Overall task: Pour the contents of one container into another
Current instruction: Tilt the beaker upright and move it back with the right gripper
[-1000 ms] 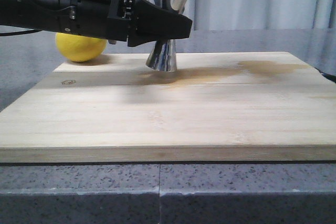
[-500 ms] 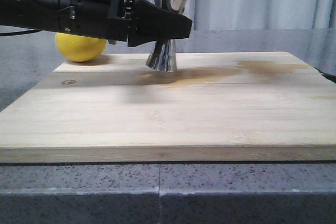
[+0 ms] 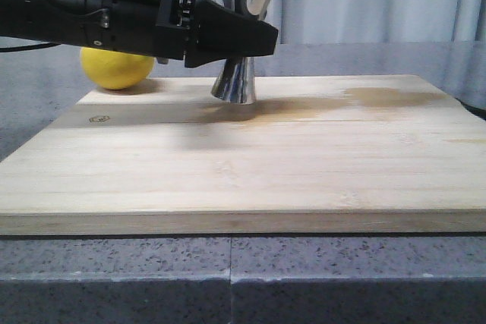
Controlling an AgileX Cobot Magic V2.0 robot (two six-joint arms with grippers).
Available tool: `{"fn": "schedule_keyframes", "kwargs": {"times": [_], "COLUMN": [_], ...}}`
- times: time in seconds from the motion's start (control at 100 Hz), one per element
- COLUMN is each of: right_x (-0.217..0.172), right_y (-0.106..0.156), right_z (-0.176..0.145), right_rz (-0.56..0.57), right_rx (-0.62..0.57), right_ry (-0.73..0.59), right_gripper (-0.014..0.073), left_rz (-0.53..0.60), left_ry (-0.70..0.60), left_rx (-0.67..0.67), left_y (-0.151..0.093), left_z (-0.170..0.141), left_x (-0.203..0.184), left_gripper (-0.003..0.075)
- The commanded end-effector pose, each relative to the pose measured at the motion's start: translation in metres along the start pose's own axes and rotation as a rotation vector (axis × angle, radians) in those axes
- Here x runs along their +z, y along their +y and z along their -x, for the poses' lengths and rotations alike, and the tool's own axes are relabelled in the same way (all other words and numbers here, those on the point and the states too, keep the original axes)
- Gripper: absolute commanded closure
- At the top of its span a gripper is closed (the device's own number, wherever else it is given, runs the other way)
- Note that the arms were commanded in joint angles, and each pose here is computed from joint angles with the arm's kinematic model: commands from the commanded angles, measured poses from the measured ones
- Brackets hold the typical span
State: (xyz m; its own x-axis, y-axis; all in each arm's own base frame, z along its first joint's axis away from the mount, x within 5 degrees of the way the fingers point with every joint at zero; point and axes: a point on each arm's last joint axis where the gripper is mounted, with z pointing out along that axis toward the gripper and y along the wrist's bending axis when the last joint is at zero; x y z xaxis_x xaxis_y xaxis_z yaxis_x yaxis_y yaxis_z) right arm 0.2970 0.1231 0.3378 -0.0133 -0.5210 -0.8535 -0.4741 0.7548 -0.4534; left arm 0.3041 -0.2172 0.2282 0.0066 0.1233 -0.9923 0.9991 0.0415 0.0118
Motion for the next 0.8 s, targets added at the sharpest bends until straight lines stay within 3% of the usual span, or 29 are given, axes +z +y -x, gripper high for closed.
{"fn": "schedule_keyframes", "kwargs": {"times": [0.0, 0.19, 0.33, 0.65, 0.79], "right_x": [-0.019, -0.031, -0.035, -0.038, -0.039], "right_y": [-0.011, -0.02, -0.023, -0.007, -0.005], "right_z": [0.011, -0.013, -0.034, -0.063, -0.068], "right_rz": [-0.009, -0.001, 0.038, 0.14, 0.109], "right_rx": [0.096, 0.281, 0.352, 0.384, 0.384], "right_ry": [-0.081, -0.082, -0.099, -0.086, -0.13], "right_gripper": [0.0348, 0.0348, 0.0348, 0.0348, 0.0348], "left_rz": [-0.034, -0.033, -0.033, -0.033, -0.033], "left_ry": [-0.163, -0.162, -0.162, -0.162, -0.162], "left_rx": [0.039, 0.039, 0.039, 0.039, 0.039], "left_y": [-0.007, -0.007, -0.007, -0.007, -0.007], "left_z": [0.036, 0.036, 0.036, 0.036, 0.036], "left_x": [-0.002, -0.002, -0.002, -0.002, -0.002], "left_gripper": [0.0659, 0.0659, 0.0659, 0.0659, 0.0659]}}
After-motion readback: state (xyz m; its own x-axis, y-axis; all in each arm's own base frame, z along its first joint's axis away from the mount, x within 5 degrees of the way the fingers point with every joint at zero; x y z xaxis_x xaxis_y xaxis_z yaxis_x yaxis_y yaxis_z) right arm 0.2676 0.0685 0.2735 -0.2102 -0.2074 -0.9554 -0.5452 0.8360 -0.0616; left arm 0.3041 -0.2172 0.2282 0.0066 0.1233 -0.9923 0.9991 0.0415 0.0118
